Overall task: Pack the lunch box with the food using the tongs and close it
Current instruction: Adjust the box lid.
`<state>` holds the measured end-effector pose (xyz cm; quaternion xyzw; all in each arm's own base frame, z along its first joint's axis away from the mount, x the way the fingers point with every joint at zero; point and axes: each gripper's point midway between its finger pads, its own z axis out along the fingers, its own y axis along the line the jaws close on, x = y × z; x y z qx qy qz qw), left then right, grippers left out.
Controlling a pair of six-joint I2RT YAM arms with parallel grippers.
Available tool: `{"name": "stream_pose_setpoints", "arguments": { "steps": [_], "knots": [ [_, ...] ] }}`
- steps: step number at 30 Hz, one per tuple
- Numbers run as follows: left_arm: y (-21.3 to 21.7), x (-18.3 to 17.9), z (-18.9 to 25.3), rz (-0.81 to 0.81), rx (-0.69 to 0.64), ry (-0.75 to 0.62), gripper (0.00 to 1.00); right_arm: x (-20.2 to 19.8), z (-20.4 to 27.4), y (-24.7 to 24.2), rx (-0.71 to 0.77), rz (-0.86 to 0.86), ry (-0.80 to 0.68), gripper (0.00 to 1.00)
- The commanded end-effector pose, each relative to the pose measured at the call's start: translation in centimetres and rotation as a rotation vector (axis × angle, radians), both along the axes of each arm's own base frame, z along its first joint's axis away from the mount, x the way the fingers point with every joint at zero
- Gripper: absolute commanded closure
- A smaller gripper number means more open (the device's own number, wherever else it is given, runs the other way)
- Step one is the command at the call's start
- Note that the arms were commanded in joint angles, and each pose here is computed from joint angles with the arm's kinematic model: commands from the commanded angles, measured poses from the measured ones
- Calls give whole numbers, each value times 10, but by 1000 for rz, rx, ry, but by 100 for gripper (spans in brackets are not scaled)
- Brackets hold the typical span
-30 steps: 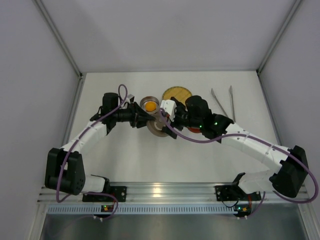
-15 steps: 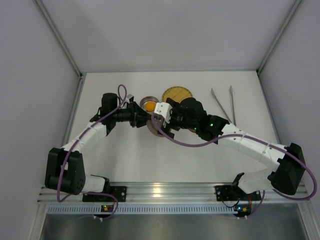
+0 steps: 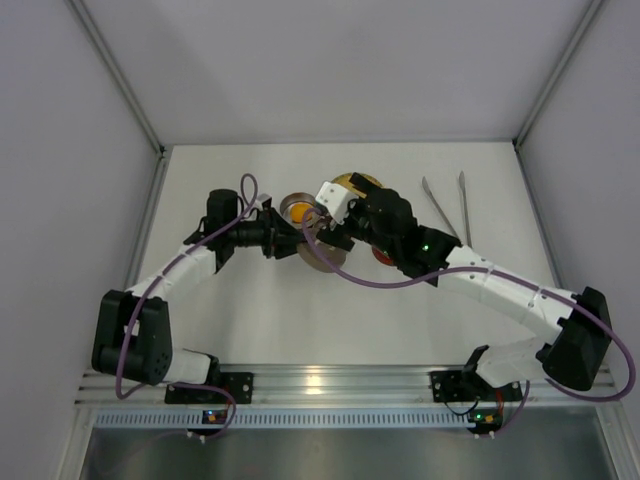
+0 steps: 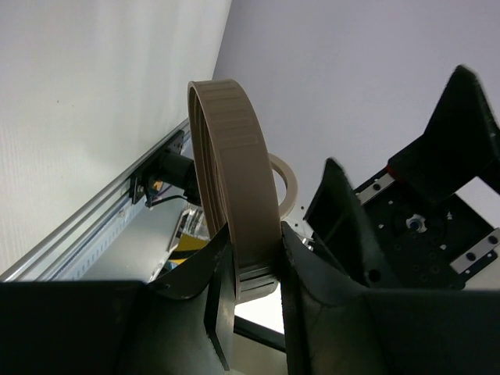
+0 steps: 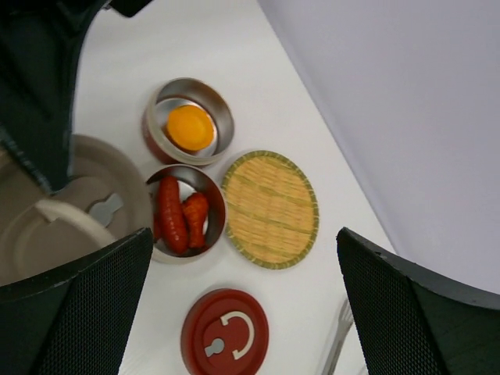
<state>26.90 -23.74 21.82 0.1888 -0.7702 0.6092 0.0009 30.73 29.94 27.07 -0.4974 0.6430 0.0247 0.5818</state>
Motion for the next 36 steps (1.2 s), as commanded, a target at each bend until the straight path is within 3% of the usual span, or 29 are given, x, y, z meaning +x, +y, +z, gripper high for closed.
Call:
{"name": "stream_pose_setpoints", "arguments": {
  "steps": [1, 6, 9, 10, 13, 17, 21, 26, 31, 36],
  "knots": [
    [-3, -8, 6, -53, -35, -1, 100, 20, 72, -13, 137, -113, -169, 1],
    [-3, -8, 7, -64, -37, -14, 100, 20, 69, -9, 135, -78, -152, 1],
    [-3, -10, 13, -105, -41, -85, 100, 12, 64, -5, 153, 22, -60, 0],
    [-3, -13, 16, -136, -53, -106, 100, -2, 54, 3, 172, 120, 33, 1],
    [-4, -14, 24, -189, -75, -200, 100, -4, 56, -19, 266, 191, 166, 0],
    [-3, -18, 27, -237, -97, -238, 100, -27, 59, -35, 376, 390, 328, 2],
    [-4, -18, 32, -274, -132, -262, 100, -58, 54, -29, 380, 555, 416, 5],
    [-4, -15, 27, -273, -95, -256, 100, -82, 45, -19, 314, 675, 422, 11],
    [-4, -15, 21, -247, -80, -197, 100, -87, 21, -4, 174, 642, 379, 11],
    [-6, -20, 23, -265, -91, -200, 100, -85, 7, 14, 151, 644, 405, 15]
  ]
}}
